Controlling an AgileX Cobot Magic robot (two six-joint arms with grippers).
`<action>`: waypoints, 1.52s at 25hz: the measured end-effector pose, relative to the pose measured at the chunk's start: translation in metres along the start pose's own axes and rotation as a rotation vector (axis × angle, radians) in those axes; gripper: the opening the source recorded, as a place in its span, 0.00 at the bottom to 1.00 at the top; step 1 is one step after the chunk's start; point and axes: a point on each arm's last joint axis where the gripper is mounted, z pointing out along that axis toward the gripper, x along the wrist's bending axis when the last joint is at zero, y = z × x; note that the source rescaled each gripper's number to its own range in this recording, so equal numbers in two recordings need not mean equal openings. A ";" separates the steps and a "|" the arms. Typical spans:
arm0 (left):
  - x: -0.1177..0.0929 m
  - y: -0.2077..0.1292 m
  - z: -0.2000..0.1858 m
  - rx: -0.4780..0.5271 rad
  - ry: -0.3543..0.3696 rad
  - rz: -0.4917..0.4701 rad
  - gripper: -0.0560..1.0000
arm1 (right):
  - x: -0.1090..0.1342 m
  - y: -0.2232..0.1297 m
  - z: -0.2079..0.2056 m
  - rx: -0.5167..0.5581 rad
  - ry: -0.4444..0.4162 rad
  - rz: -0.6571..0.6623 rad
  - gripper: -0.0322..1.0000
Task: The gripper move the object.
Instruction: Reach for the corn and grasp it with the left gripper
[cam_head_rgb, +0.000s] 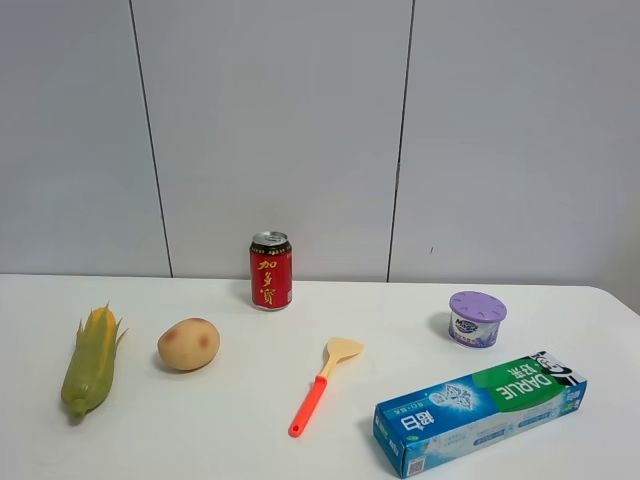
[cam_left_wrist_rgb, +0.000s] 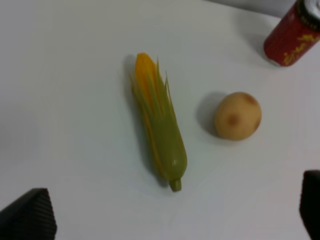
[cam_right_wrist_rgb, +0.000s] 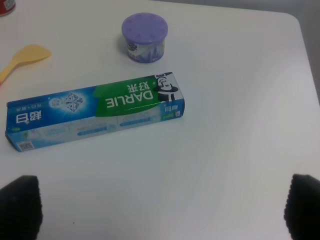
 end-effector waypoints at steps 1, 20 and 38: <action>-0.001 0.008 0.009 0.007 -0.002 -0.008 1.00 | 0.000 0.000 0.000 0.000 0.000 0.000 1.00; -0.036 -0.006 0.180 0.313 -0.048 0.039 1.00 | 0.000 0.000 0.000 0.000 0.000 0.000 1.00; -0.025 -0.040 0.247 0.407 0.044 0.137 1.00 | 0.000 0.000 0.000 0.000 0.000 0.000 1.00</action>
